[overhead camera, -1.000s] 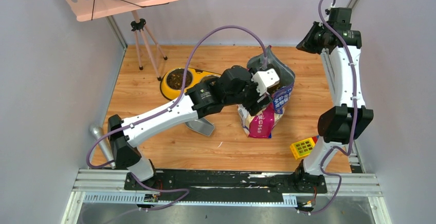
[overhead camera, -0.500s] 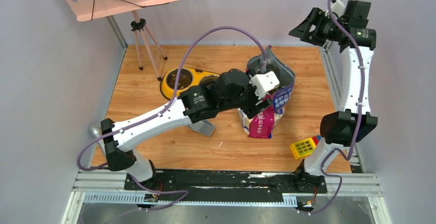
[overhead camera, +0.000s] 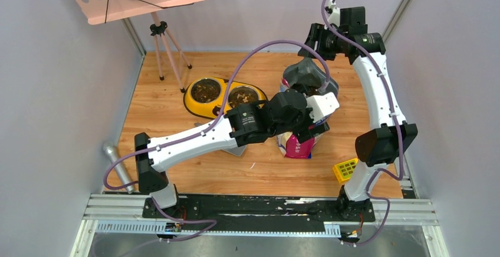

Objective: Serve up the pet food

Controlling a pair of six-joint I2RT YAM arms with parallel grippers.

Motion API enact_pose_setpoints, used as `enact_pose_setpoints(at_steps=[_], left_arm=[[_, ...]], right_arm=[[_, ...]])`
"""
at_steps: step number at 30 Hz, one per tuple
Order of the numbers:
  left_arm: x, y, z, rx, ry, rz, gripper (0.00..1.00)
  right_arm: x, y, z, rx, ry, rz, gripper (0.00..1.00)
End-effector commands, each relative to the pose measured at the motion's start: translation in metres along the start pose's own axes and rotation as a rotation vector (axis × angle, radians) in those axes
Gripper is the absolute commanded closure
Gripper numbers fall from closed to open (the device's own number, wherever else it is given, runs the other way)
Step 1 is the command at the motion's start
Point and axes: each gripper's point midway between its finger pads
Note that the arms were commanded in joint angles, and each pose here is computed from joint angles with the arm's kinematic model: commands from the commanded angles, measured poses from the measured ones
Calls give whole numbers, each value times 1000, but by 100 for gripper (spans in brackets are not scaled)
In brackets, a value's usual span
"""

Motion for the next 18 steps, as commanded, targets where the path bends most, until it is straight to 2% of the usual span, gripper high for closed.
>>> enact_pose_setpoints(at_steps=[1, 5, 7, 9, 11, 13, 15, 18], left_arm=[[-2, 21, 11, -114, -7, 45, 12], [2, 43, 26, -226, 0, 39, 12], [3, 47, 33, -245, 5, 45, 13], [5, 49, 38, -257, 12, 26, 18], [7, 50, 42, -251, 20, 22, 28], [8, 51, 42, -239, 22, 26, 40], [8, 53, 40, -231, 22, 39, 65], [12, 60, 31, -237, 22, 52, 85]], right_arm=[[-9, -35, -8, 210, -57, -2, 44], [0, -47, -11, 313, -45, -38, 49], [5, -45, -13, 303, -35, -38, 49], [10, -43, -13, 289, -23, -38, 50], [14, -40, -12, 267, -9, -40, 55], [17, -43, -9, 276, -1, -38, 66], [14, -52, -8, 321, -10, -31, 78], [1, -65, -13, 403, -59, -19, 97]])
Point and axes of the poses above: each gripper's point midway between its finger pads, its own z axis out along the fingers, its own y axis along the line the jaws close on, x = y × z, and after that the axes turned 1 degree about -z, right-handed
